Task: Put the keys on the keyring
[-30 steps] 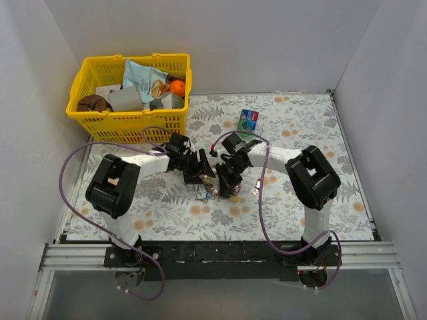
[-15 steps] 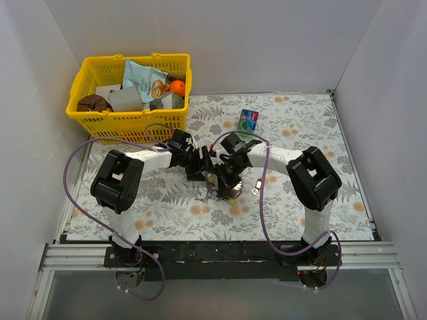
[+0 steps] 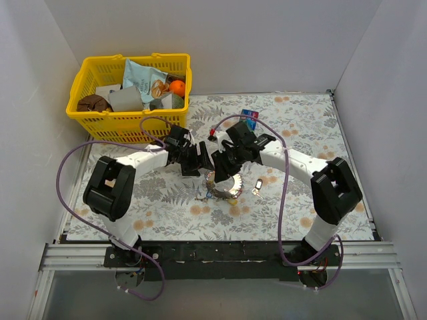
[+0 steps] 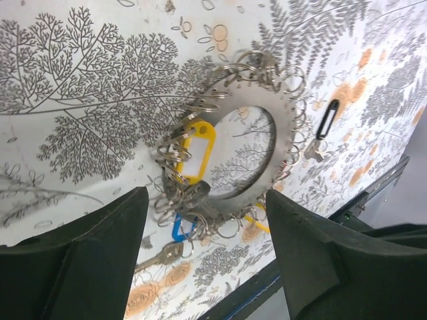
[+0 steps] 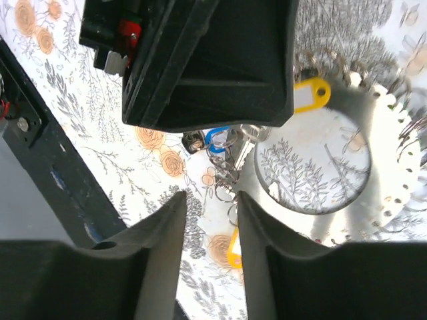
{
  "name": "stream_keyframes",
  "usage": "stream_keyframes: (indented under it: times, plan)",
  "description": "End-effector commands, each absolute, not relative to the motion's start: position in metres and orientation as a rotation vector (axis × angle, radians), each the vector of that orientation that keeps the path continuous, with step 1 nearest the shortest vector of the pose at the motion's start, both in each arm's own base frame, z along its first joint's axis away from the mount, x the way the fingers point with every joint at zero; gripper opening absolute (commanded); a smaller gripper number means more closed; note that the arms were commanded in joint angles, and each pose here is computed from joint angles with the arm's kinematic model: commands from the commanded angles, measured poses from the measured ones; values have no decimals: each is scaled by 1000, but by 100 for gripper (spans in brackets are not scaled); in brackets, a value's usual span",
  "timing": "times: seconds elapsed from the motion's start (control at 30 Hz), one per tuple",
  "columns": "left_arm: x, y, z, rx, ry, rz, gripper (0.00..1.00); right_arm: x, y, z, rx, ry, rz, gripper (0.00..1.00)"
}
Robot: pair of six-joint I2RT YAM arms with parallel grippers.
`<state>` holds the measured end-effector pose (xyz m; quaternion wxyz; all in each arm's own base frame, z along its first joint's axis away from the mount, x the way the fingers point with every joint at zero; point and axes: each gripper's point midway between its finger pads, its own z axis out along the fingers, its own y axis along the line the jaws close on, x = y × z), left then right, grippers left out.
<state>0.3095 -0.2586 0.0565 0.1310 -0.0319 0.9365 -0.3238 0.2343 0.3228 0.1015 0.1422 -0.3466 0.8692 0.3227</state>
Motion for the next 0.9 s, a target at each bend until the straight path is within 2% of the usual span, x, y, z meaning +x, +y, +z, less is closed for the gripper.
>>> stream_keyframes:
  times: [0.0, 0.03, 0.13, 0.23, 0.43, 0.63, 0.87]
  plan:
    - [313, -251, 107, -86, 2602, -924, 71, 241, 332, 128, -1088, 2294, 953, 50]
    - [309, -249, 107, -98, 2606, -936, 71, 239, 331, 127, -1094, 2285, 962, 57]
    - [290, -242, 103, -128, 2637, -941, 71, 239, 332, 131, -1119, 2223, 972, 65]
    - [276, -236, 98, -148, 2653, -937, 70, 242, 332, 130, -1110, 2216, 948, 68]
    - [245, -223, 85, -163, 2690, -939, 59, 245, 334, 117, -1100, 2262, 941, 65]
    - [234, -216, 78, -195, 2703, -921, 59, 239, 340, 106, -1136, 2287, 973, 47]
    - [234, -218, 79, -211, 2700, -935, 59, 225, 345, 87, -1304, 2217, 829, 53]
